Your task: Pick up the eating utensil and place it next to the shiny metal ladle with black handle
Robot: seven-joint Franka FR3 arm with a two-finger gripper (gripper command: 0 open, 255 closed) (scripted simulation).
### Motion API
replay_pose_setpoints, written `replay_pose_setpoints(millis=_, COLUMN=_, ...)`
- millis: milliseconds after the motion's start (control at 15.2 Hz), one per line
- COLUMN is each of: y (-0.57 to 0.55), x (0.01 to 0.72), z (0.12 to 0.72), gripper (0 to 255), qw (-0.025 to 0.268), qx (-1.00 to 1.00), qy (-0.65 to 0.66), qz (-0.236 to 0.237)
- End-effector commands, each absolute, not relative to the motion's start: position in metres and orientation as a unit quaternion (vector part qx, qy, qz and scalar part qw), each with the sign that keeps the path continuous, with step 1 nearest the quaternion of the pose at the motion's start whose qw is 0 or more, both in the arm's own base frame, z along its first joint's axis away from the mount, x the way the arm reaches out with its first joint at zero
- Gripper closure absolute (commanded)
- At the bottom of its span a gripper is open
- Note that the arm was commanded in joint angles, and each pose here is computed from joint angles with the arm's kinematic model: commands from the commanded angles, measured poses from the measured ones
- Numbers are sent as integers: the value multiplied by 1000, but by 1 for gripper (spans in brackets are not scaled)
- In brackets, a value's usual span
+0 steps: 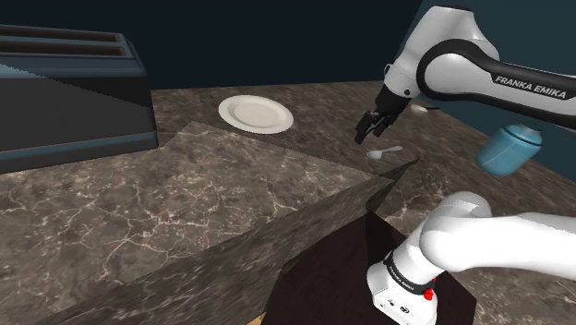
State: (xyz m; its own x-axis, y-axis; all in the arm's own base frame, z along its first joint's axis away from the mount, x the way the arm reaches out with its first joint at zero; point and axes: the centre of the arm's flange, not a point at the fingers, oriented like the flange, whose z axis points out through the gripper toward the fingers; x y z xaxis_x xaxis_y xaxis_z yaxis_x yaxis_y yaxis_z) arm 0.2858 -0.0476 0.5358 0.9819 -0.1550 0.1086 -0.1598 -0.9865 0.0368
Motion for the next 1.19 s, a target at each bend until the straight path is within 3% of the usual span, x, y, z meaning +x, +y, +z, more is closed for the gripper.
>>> replay_pose_setpoints(millis=0, y=-67, x=271, z=529, gripper=0, qw=26, qx=992, qy=-105, qz=66)
replay_pose_setpoints(millis=660, y=-85, x=264, z=483, gripper=0, qw=28, qx=989, qy=-124, qz=75)
replay_pose_setpoints(millis=1122, y=-85, x=264, z=483, gripper=0, qw=28, qx=989, qy=-124, qz=75)
